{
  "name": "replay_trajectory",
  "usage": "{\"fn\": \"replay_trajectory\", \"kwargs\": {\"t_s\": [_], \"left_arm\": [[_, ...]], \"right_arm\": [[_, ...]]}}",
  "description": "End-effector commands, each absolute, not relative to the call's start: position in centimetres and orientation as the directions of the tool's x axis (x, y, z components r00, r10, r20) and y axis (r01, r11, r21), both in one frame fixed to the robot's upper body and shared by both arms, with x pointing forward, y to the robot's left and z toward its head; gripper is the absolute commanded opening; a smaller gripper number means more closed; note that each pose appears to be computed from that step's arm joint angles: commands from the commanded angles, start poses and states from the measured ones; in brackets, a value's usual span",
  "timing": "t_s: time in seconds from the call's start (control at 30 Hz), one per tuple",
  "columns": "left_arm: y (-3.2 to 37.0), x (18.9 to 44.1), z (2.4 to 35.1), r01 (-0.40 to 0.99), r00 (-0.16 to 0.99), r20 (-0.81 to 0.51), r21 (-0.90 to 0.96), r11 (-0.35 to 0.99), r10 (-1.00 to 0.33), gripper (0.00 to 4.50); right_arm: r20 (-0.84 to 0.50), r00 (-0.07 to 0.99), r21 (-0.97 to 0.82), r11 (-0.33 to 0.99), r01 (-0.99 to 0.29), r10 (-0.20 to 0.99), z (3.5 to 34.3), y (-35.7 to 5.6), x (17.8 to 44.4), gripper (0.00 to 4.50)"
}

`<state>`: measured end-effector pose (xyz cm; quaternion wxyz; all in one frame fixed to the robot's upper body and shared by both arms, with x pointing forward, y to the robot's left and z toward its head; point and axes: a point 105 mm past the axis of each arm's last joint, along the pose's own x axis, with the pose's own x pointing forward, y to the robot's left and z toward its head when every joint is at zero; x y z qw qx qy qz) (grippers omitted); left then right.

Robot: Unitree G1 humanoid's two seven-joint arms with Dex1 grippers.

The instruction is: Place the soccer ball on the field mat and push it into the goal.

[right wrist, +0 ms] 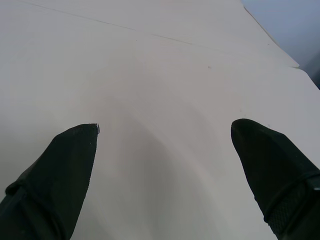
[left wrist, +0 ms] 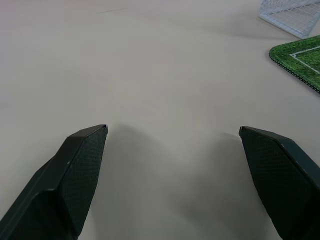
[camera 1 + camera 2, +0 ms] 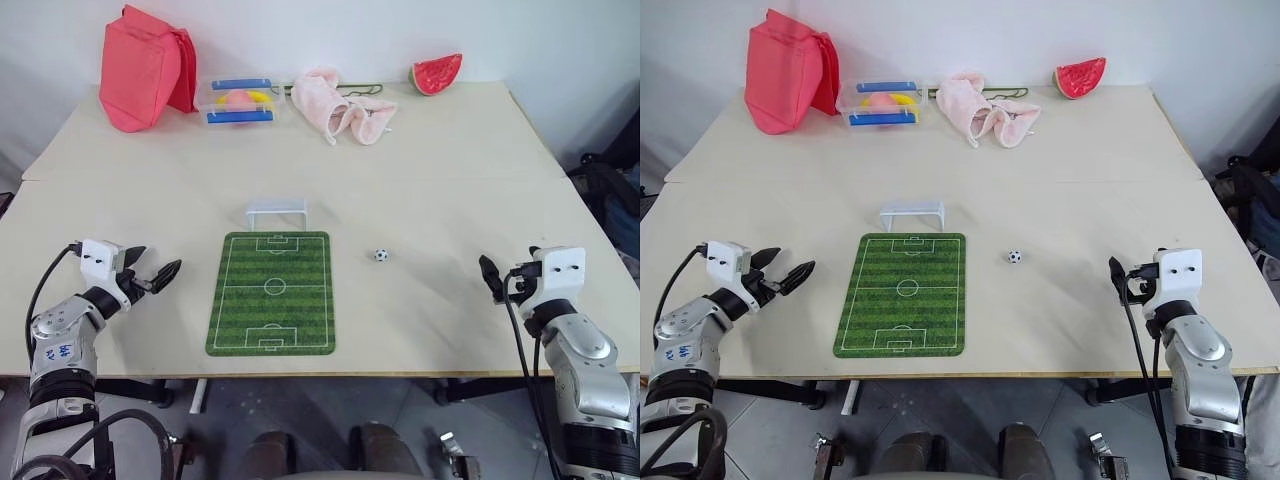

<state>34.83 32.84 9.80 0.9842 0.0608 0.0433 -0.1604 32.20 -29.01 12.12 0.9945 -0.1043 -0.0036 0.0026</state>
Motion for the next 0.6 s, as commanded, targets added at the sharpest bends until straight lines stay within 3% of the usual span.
{"fn": "replay_trajectory", "kwargs": {"t_s": [0.03,0.17,0.3,0.6], "left_arm": [[31.9,35.0,10.6,0.36,0.932,-0.074,0.078,0.93,-0.355,4.5],[31.3,34.8,10.9,0.382,0.923,-0.07,0.065,0.922,-0.378,4.5],[31.1,35.3,11.6,0.37,0.928,-0.074,0.078,0.926,-0.365,4.5],[29.0,34.4,13.7,0.52,0.851,0.023,0.109,0.847,-0.525,4.5]], "right_arm": [[0.079,0.997,-0.229,0.973,0.036,-0.018,14.1,-29.7,32.0,4.46],[0.091,0.996,-0.232,0.972,0.042,-0.021,15.1,-29.7,32.1,4.46],[0.082,0.995,-0.189,0.981,-0.04,0.056,17.2,-28.0,33.1,4.46],[-0.091,0.895,-0.153,0.882,-0.445,0.436,18.3,-18.5,35.9,4.46]]}}
